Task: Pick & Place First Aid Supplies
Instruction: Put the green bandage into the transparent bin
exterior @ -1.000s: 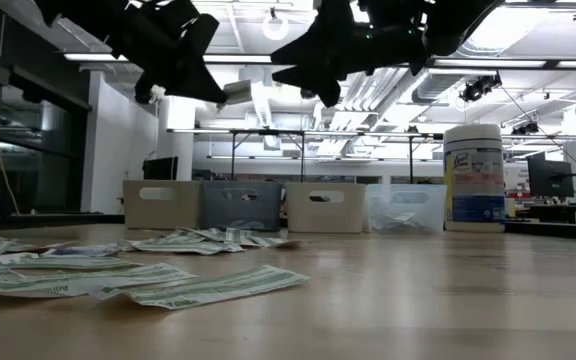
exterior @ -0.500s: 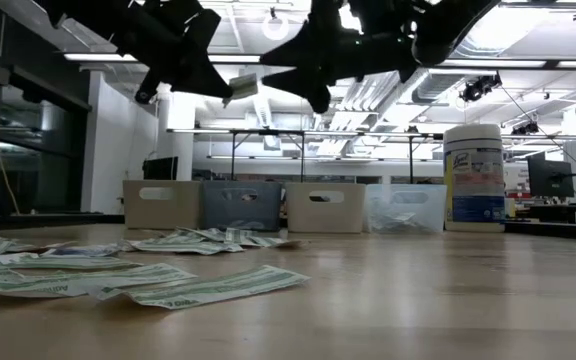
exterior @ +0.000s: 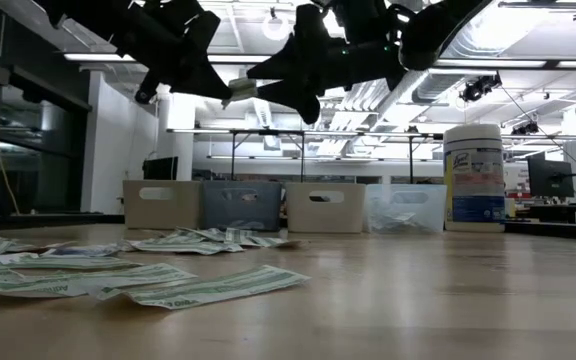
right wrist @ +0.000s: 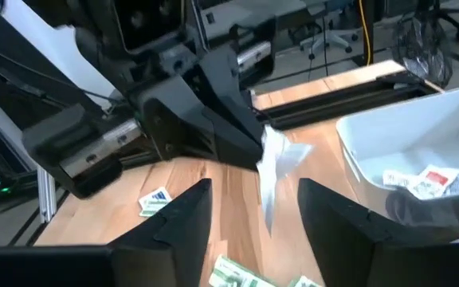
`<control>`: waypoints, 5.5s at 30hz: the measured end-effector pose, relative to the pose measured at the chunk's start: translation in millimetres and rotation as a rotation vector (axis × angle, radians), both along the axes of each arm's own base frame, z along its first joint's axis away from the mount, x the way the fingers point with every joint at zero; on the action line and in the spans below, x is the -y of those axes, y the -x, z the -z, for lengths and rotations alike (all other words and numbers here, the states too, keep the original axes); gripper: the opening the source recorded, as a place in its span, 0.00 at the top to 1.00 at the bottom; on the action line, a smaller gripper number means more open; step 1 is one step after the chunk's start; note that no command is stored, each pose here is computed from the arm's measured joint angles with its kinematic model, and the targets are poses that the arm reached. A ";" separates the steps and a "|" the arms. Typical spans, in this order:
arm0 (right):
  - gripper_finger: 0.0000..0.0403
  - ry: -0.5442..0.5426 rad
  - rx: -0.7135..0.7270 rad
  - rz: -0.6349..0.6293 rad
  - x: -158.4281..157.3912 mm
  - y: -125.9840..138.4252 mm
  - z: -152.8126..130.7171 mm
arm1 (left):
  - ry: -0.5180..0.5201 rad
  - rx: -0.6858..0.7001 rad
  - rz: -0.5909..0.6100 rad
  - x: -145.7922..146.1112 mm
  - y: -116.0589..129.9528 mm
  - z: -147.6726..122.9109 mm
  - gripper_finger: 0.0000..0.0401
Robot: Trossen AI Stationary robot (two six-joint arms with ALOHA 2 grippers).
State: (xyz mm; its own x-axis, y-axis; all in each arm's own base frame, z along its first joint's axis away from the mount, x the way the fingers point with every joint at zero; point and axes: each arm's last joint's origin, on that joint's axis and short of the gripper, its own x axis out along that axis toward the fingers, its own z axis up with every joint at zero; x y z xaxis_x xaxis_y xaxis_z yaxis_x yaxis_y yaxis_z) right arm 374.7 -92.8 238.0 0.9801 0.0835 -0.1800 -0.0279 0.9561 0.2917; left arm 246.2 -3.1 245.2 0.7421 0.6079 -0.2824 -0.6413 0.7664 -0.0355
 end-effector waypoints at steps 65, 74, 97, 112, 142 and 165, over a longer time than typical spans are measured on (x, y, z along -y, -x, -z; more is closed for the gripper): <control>1.00 0.143 -0.358 0.233 34.1 64.5 -24.3 | -0.018 -0.162 -0.033 -1.4 8.4 12.9 0.51; 1.00 0.128 -0.543 0.505 76.1 131.2 -25.0 | -0.031 -0.185 -0.035 -1.8 9.5 13.7 0.51; 1.00 -0.574 -0.263 0.985 93.7 185.8 45.7 | -0.100 -0.313 -0.091 -12.0 104.5 -22.5 0.51; 0.80 -0.663 -0.242 0.982 93.5 185.8 45.9 | -0.144 -0.294 -0.056 -15.4 144.2 -33.9 0.51; 0.61 -0.334 -0.040 0.745 69.3 204.2 -18.8 | 0.384 -0.132 0.190 -1.1 108.2 28.4 0.51; 0.58 -0.228 -0.064 0.603 65.2 203.7 -21.0 | 0.989 0.091 -0.063 1.0 57.6 83.8 0.51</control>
